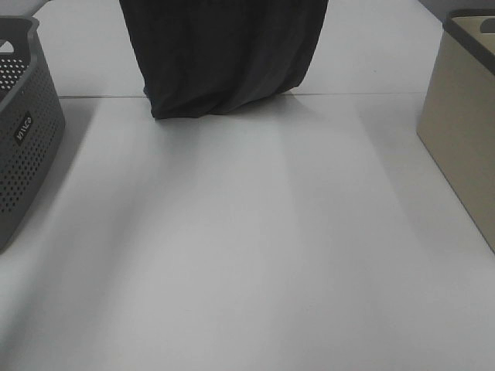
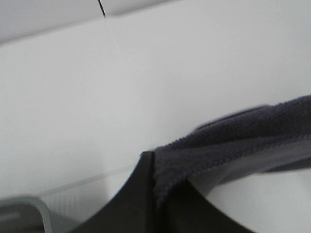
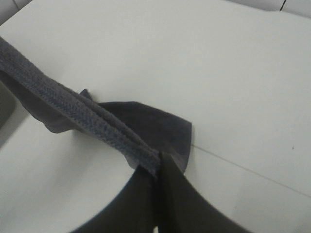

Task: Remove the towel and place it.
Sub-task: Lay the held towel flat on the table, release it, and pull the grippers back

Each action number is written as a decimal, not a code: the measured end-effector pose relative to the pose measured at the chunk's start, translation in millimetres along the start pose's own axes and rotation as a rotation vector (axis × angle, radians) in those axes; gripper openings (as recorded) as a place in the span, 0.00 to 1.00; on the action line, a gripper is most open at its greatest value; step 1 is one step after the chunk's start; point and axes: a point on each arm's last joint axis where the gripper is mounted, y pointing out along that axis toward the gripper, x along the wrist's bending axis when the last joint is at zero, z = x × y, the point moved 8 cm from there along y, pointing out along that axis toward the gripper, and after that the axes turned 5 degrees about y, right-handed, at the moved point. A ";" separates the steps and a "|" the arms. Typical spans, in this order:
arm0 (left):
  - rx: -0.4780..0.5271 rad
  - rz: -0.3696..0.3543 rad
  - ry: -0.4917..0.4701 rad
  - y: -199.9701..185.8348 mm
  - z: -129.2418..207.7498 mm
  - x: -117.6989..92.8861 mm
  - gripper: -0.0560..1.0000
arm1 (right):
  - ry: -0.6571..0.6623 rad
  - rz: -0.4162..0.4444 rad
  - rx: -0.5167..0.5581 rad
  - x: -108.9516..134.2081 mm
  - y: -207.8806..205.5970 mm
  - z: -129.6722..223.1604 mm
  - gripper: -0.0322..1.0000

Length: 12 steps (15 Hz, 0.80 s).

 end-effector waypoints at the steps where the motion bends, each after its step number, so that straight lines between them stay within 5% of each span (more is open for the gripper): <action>1: 0.018 0.016 -0.007 -5.5 2.1 -1.9 0.05 | 0.018 -0.005 0.002 1.9 -5.3 -0.2 0.05; 4: 0.062 0.126 -0.037 -19.3 9.8 -19.2 0.05 | 0.056 -0.018 0.045 7.9 -25.6 11.5 0.05; 7: 0.213 0.175 -0.030 -11.1 51.2 -33.5 0.05 | 0.086 -0.023 0.192 9.5 -23.0 55.9 0.05; 12: 0.378 0.249 -0.025 -84.0 126.7 -51.4 0.05 | 0.162 -0.080 0.417 31.9 -57.1 151.2 0.05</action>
